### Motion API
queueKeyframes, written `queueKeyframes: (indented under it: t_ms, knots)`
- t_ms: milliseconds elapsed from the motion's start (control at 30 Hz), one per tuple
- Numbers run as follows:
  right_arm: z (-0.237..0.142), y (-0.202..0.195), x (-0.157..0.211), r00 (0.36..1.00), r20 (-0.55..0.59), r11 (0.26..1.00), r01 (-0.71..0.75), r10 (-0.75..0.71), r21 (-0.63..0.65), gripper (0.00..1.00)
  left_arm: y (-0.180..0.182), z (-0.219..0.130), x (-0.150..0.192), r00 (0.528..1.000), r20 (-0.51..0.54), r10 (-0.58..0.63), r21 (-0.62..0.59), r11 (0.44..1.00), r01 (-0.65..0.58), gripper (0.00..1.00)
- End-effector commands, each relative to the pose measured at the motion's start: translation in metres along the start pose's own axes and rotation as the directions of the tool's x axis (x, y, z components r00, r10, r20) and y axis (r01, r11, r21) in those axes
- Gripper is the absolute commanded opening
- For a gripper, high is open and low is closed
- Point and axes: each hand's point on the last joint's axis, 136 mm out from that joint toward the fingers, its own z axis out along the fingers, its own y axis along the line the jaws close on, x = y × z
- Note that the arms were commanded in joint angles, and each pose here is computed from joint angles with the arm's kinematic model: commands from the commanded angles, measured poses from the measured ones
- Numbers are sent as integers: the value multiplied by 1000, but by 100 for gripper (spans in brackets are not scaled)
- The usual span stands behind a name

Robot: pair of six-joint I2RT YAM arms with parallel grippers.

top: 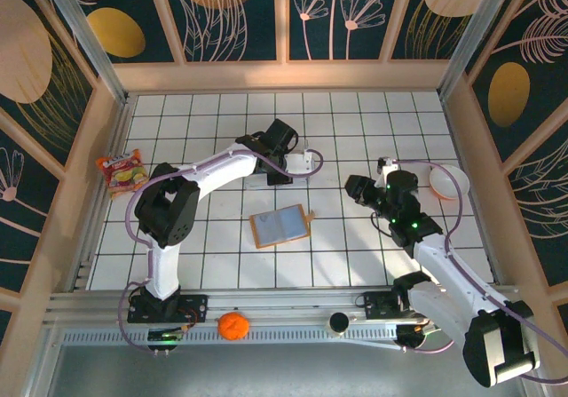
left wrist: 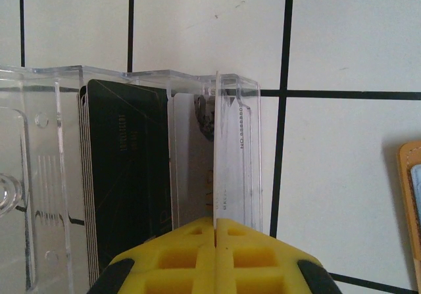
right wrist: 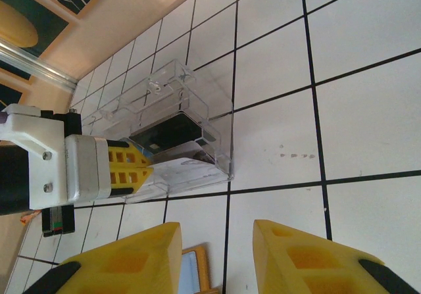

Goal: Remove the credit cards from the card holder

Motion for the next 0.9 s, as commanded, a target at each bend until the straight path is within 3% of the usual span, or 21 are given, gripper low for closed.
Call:
queueKeyframes:
  t_ms: [0, 67, 167, 433, 600, 700, 800, 867]
  knots:
    - [1, 0, 0, 1000, 0, 1000, -16, 16, -16, 34, 0, 9, 9, 999, -39, 5, -15, 1000, -5, 0]
    - [1, 1, 0, 1000, -2, 1000, -19, 19, -20, 34, 0, 9, 8, 999, -39, -4, -20, 1000, 3, 10]
    - [0, 2, 1, 1000, -3, 1000, -18, 18, -25, 34, 5, 5, 5, 999, -31, -20, -42, 999, 18, 16]
    - [0, 3, 4, 1000, -14, 999, -21, 21, -38, 35, 33, -25, -20, 995, 65, -82, -157, 983, 91, 22]
    - [3, 5, 12, 999, -42, 998, -22, 19, -61, 37, 70, -75, -47, 954, 258, -154, -320, 918, 235, 24]
    - [5, 8, 20, 998, -65, 996, -25, 20, -81, 37, 85, -127, -65, 872, 455, -180, -364, 856, 367, 31]
    - [8, 16, 27, 997, -81, 995, -5, -4, -100, 38, 88, -173, -72, 745, 632, -214, -330, 795, 509, 46]
    - [9, 24, 32, 995, -97, 993, 18, -30, -114, 38, 87, -199, -72, 636, 731, -249, -278, 742, 610, 56]
